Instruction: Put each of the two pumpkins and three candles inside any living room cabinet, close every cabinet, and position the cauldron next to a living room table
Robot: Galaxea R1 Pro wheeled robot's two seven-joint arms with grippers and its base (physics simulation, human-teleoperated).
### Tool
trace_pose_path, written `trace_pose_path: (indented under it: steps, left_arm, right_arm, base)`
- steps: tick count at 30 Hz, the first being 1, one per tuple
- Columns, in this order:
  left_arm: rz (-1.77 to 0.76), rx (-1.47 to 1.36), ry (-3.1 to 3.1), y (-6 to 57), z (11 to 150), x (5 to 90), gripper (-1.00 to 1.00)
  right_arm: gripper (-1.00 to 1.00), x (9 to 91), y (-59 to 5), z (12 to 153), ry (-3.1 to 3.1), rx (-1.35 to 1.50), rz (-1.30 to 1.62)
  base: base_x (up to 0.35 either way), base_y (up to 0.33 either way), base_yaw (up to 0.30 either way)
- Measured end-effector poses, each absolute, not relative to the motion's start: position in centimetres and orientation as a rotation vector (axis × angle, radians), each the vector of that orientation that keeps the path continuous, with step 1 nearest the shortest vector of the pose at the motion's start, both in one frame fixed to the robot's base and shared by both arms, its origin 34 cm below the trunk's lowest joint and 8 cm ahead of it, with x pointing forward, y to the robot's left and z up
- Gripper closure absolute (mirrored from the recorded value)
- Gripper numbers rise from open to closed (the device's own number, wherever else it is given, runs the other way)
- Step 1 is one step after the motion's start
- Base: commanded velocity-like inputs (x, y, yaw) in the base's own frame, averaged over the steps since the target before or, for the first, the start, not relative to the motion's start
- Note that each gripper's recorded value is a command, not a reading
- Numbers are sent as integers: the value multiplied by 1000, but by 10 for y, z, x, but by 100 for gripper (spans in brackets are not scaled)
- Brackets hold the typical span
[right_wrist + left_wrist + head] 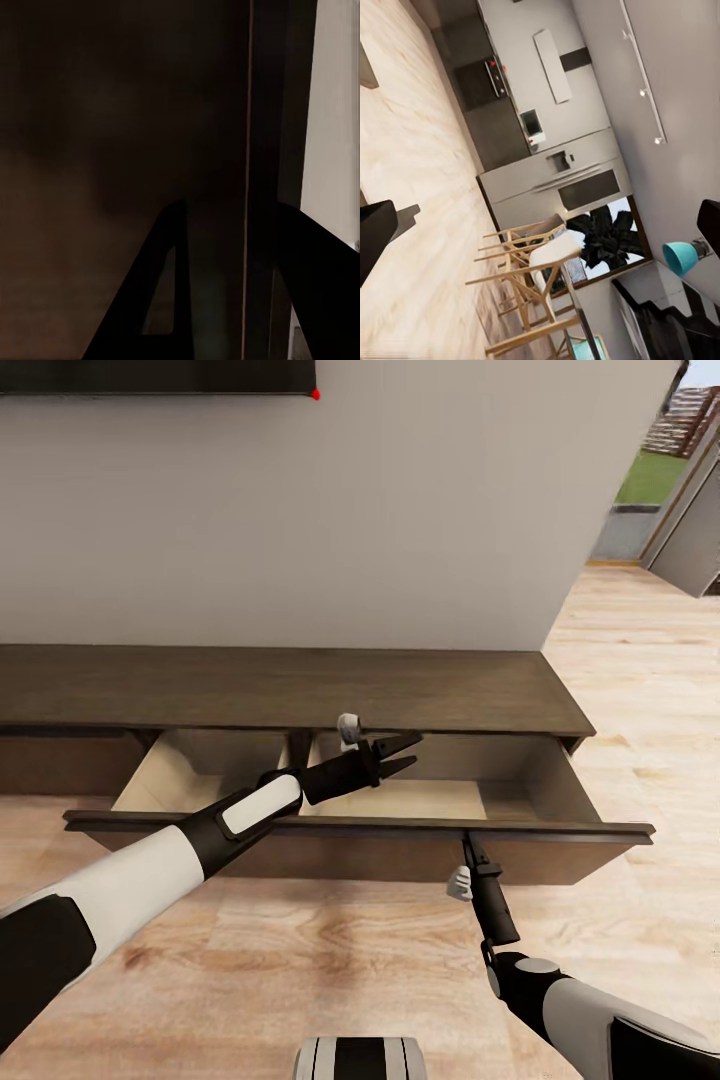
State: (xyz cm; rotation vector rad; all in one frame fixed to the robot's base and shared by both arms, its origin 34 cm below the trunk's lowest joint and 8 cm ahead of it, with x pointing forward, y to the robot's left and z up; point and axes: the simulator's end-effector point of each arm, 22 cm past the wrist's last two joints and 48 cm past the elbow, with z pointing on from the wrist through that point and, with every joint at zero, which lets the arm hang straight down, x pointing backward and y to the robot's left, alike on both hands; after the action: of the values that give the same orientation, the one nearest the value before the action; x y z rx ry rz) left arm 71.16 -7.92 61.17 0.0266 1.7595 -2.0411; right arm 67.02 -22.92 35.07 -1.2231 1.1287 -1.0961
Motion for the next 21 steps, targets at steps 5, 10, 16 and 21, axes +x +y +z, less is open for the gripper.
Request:
trace_pose_path:
  steps: [5,10,16,21]
  left_arm:
    - [-2041,26,1759,-79,612,712,-100]
    - [-2041,26,1760,-79,612,712,-100]
    - [-2029,3,1771,-73,602,713,-100]
    - [-2026,-8,1779,-71,597,712,-100]
  right_arm:
    - [100,670,-229,351,1125,-1226,-1096]
    - [100,670,-229,351,1125,-1226,-1097]
    - [100,671,-231,350,1119,-1237,-1097]
    - [100,669,-231,350,1122,-1230,-1092]
  base:
    - [-47,0,0]
    - [-2,0,0]
    - [0,0,0]
    - [0,0,0]
